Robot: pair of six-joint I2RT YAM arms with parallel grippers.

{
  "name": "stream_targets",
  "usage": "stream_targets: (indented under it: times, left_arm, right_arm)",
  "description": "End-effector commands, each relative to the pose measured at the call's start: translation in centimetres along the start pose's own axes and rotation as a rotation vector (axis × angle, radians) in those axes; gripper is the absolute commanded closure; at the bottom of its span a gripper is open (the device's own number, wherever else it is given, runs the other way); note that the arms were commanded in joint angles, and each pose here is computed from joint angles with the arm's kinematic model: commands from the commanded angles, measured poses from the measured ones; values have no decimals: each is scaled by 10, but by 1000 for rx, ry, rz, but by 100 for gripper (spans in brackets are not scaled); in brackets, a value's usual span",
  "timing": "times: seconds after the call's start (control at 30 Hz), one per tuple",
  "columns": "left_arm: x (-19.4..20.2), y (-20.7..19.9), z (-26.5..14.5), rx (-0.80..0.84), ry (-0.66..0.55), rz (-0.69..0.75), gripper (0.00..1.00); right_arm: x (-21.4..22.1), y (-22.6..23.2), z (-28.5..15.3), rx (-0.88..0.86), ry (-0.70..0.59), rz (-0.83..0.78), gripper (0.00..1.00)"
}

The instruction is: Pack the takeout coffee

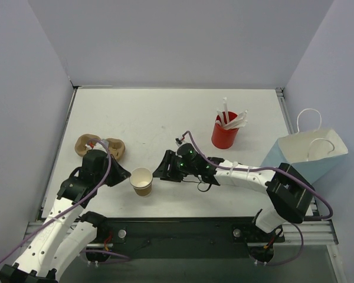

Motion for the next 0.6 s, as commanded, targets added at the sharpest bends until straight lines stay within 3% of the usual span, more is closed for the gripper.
stream_targets:
  times: [0.0,0.33,0.57]
  left_arm:
    - [-9,-8,1,38,-52,-12,100]
    - [-12,-4,4,3,-66,6,100]
    - [-8,2,8,-14,-60,6,100]
  right_arm:
    - [9,-7,5,47,8,-33,56]
    - [18,-20,8,121,33,-88,57]
    - [16,-6,7,67,19,-106,56]
Point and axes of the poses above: each gripper's point midway between its finger pads, its own z axis out along the fingers, its own y axis along the line the jaws close on, x = y × z, the point moved 6 cm from there along -z, back along the fingers, and after that the axes turned 1 degree about -z, right-handed, at the moved point
